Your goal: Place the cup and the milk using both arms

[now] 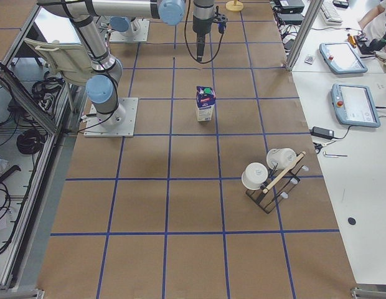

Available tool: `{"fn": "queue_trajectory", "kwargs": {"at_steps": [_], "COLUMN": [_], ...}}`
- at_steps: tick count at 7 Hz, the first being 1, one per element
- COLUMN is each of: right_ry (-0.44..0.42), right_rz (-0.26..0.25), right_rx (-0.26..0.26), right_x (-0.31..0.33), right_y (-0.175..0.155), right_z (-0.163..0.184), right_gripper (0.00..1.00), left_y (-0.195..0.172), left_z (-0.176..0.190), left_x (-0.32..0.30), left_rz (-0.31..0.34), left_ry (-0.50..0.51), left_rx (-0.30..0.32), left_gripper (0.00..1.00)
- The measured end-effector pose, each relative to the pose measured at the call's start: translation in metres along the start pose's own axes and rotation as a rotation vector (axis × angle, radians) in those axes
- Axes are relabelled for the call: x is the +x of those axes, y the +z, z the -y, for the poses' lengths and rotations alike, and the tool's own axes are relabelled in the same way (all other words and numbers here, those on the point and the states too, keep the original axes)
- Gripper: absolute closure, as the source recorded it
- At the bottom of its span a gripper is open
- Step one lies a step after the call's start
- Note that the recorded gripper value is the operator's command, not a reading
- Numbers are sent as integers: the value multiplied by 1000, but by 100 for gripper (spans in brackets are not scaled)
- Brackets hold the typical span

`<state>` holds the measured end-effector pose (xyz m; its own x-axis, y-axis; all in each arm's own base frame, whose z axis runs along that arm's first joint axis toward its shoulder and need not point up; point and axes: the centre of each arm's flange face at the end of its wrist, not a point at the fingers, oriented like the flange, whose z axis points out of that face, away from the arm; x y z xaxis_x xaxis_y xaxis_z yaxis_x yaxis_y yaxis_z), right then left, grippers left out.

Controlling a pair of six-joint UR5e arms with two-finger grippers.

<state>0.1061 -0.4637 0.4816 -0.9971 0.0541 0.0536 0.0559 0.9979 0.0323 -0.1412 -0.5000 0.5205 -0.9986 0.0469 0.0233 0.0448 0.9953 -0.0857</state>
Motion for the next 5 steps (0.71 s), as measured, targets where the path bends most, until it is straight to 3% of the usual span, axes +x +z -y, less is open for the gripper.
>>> {"fn": "queue_trajectory", "kwargs": {"at_steps": [5], "right_ry": [2], "right_rz": [3], "right_rx": [5], "right_x": [-1], "right_y": [-2], "right_z": [0], "right_gripper": [0], "left_y": [-2], "left_z": [-3], "left_x": [0], "left_rz": [0], "left_ry": [-2], "left_rx": [2], "left_gripper": [0]}}
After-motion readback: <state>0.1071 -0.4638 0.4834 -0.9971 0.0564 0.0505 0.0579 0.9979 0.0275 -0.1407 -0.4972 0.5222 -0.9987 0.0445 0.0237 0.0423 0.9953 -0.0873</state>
